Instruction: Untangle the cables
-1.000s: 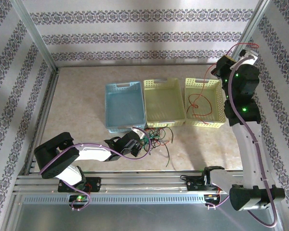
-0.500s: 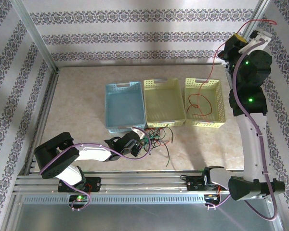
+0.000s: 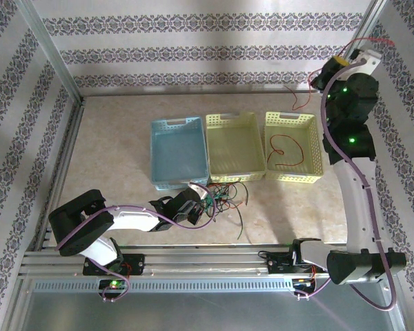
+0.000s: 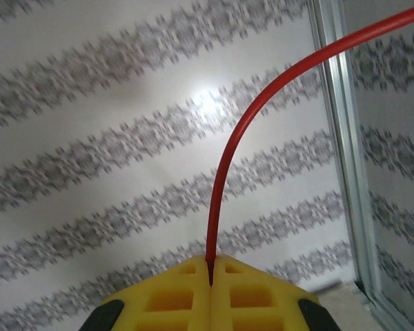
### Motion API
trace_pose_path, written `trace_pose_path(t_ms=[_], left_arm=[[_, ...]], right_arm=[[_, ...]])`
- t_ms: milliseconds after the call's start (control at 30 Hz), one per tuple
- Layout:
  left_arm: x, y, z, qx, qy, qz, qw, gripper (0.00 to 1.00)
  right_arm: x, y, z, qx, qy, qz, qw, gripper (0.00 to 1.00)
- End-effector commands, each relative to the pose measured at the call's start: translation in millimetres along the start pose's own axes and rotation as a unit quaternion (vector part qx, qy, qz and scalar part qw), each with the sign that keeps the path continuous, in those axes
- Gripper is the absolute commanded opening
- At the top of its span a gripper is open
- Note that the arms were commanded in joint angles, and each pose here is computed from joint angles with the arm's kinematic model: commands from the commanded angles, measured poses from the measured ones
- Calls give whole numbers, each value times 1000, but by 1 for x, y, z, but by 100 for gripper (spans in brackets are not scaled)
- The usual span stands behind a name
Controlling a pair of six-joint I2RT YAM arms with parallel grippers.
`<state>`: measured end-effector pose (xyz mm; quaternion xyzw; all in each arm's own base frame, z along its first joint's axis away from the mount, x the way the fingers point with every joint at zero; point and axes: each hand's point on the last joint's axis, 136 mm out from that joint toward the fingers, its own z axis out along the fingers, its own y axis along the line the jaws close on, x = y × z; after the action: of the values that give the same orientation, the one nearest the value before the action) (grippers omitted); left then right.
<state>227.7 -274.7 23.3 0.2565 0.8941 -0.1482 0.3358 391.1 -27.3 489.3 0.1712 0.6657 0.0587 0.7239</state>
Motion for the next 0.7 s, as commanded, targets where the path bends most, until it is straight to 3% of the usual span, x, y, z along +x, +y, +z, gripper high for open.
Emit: trace_pose_path(t_ms=[0,233,467,667], left_arm=[[47,10,3,-18,70,17,997,0],[48,10,3,-18,72,19,997,0],[48,8,5,-16,77,27,997,0],[46,5,6,-14,78,28,996,0]], right_arm=[[57,-25,2,34,62,-13,997,0],[188,-71,-30,77,197,4,977,0],[263,-103,-52,124,292,-9,948,0],[305,-123,-43,165,356,-41,919,0]])
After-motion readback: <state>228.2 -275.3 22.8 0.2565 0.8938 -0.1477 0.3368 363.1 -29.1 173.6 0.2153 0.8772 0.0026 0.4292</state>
